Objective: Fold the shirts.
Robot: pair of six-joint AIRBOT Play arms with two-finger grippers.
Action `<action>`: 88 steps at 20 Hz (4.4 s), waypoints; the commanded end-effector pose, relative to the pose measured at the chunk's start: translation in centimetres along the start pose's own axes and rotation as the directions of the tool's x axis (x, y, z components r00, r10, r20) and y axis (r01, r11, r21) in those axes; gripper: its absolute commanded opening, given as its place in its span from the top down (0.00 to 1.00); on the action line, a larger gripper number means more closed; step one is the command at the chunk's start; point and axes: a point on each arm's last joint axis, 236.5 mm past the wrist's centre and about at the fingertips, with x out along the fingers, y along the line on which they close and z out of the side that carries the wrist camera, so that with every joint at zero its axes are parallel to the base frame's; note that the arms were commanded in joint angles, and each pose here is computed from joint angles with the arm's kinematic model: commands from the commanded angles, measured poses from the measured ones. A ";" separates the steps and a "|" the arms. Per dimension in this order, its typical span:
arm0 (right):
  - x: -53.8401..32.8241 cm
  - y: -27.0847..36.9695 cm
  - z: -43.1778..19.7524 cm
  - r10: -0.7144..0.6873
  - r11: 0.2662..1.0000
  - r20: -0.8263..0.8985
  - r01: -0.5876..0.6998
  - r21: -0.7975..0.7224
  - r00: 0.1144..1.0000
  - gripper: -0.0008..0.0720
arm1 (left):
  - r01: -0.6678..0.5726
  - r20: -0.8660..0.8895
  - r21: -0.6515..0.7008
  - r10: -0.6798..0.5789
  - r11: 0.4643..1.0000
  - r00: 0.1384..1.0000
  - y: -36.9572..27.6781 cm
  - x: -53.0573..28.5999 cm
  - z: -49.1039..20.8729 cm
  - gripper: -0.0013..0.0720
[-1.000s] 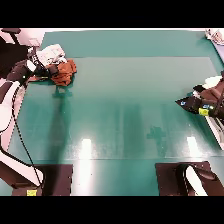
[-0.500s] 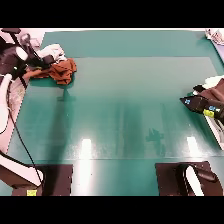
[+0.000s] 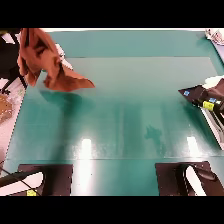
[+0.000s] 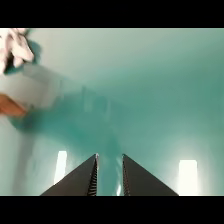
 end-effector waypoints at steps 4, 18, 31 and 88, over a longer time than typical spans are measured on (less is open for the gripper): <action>-3.0 3.3 9.0 -0.007 0.984 0.222 0.046 -0.172 0.975 0.74 | 0.546 0.166 -0.138 -0.524 0.826 0.835 -21.3 -4.7 0.4 0.96; -7.5 7.5 15.6 -0.048 0.918 0.324 0.170 -0.359 0.945 0.74 | 0.417 -0.524 -0.187 -0.450 0.889 0.723 -25.7 3.4 -25.4 0.95; -5.8 1.4 5.8 -0.237 0.899 0.193 0.290 -0.327 0.952 0.74 | 0.165 -0.759 0.234 0.073 0.958 0.647 -13.2 2.4 -31.4 0.95; 7.9 -2.4 -6.8 -0.360 0.866 -0.376 0.156 -0.475 0.854 0.74 | 0.017 -0.206 0.349 0.059 0.937 0.977 -0.6 17.9 -14.5 0.95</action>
